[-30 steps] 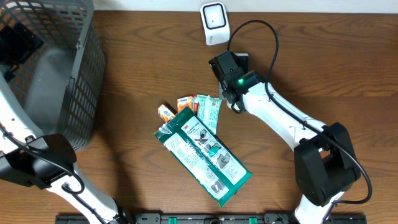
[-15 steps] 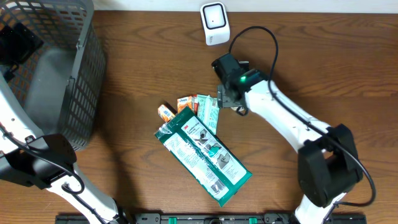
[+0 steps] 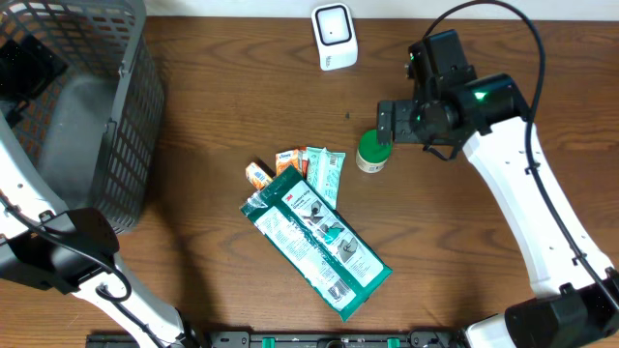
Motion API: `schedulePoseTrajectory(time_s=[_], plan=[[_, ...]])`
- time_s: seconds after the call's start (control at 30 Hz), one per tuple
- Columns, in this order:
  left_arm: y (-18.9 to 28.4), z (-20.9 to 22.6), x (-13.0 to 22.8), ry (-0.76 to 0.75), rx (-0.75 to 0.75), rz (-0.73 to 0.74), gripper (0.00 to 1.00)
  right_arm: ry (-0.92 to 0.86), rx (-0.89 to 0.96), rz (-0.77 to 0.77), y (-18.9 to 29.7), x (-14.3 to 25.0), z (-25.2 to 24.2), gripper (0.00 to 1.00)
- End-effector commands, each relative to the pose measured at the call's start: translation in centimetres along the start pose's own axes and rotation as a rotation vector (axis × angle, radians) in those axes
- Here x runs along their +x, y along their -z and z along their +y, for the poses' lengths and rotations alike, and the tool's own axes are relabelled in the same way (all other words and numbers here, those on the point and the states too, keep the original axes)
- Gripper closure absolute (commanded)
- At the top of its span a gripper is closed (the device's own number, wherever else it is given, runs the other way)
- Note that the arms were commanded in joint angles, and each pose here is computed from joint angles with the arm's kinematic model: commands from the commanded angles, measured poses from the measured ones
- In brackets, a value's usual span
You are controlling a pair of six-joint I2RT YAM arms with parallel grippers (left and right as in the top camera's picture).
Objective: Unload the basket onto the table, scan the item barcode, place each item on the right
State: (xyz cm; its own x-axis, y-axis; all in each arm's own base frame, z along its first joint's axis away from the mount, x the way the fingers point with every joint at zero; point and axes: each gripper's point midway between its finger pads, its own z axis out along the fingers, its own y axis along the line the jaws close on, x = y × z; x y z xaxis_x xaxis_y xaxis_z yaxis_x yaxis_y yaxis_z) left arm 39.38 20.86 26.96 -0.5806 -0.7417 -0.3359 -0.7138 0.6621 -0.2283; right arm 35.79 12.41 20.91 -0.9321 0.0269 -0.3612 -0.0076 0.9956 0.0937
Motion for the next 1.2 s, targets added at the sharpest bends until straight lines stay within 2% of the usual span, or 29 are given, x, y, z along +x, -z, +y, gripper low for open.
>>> schedulePoseTrajectory(time_s=[0.0,0.4,0.6,0.87,1.17], plan=[[1.5,-0.5,-0.1,-0.003,0.024,-0.030,0.02,0.035,0.005,0.063,-1.7,1.7,0.2,0.01],[1.5,-0.4,-0.1,-0.003,0.024,-0.030,0.02,0.050,-0.011,0.071,-8.2,4.1,0.5,0.02],[1.5,-0.4,-0.1,-0.003,0.024,-0.030,0.02,0.133,-0.035,0.074,-10.4,5.8,1.9,0.01],[1.5,-0.4,-0.1,-0.003,0.024,-0.030,0.02,0.151,-0.152,0.031,-7.3,3.1,4.7,0.01],[1.5,-0.4,-0.1,-0.003,0.024,-0.030,0.02,0.130,-0.139,0.060,-3.4,0.0,5.3,0.01]])
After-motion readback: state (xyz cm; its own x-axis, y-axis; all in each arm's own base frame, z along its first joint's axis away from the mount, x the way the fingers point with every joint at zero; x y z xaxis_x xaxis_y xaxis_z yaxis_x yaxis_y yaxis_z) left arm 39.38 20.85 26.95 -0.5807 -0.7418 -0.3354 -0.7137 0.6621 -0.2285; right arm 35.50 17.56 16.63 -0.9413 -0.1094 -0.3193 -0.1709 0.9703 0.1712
